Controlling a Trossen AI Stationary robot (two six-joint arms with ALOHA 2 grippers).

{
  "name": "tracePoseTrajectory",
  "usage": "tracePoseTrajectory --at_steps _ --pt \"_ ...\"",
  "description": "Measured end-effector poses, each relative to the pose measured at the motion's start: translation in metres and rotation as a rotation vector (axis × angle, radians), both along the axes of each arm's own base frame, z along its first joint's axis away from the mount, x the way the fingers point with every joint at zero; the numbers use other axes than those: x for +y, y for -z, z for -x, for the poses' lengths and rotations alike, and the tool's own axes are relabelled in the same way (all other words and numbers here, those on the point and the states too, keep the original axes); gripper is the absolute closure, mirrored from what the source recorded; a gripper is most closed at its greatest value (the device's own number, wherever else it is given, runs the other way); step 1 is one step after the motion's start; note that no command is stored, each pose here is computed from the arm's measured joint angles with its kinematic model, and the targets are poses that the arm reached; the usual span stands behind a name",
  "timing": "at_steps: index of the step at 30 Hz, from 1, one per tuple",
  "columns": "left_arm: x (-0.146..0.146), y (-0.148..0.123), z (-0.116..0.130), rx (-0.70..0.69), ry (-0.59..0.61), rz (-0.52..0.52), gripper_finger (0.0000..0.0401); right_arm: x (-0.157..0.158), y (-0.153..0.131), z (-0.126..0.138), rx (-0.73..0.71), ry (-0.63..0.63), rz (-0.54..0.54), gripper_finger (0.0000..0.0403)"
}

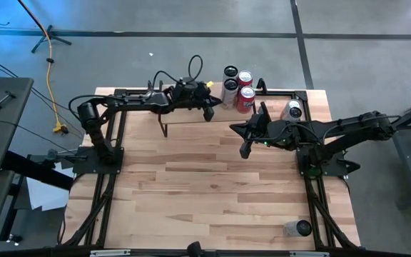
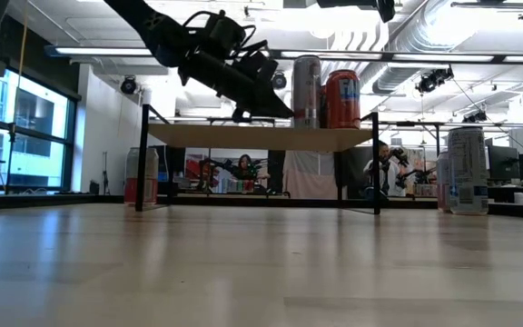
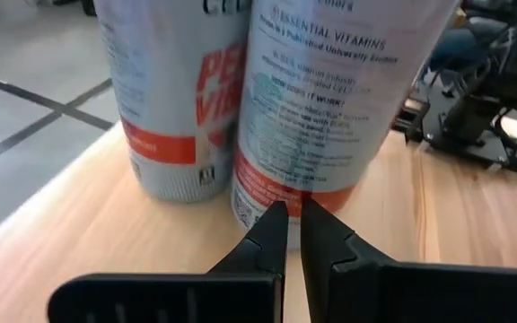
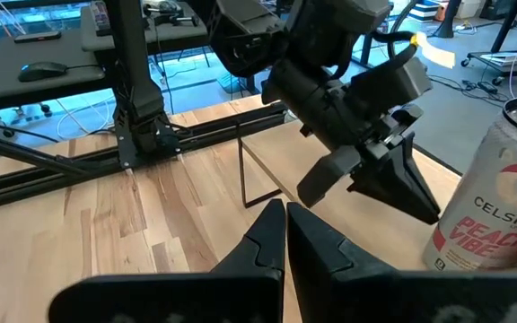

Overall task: Place canned beverage on shelf
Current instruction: Put the black orange soda can on the shelf, then put the top black blue soda can on the shelf

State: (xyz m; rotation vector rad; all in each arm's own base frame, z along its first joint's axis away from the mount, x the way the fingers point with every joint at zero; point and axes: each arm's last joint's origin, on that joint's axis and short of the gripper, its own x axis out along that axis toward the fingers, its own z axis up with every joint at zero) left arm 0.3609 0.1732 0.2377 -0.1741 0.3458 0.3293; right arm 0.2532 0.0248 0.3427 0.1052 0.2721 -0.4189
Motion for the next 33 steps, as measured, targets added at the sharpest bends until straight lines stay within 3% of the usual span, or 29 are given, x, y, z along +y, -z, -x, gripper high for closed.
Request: tracePoseTrajectory --at_steps 15,21,28,33 --pt "-0.001 -0.002 -0.004 -0.039 -0.007 -0.038 0.0401 0.0 0.0 0.0 0.002 0.0 0.002 0.0403" --pt "0.003 -0.012 0.008 0.002 -0.03 -0.03 0.0401 0.0 0.0 0.0 0.002 0.0 0.0 0.0403" --pt "-0.006 -0.076 0.055 -0.056 -0.022 -0.072 0.0401 0.0 0.0 0.0 0.011 -0.003 0.021 0.0403" --pt "-0.045 -0.13 0.094 -0.223 0.055 -0.097 0.0401 -0.001 -0.001 0.0 0.004 -0.003 0.023 0.0403"
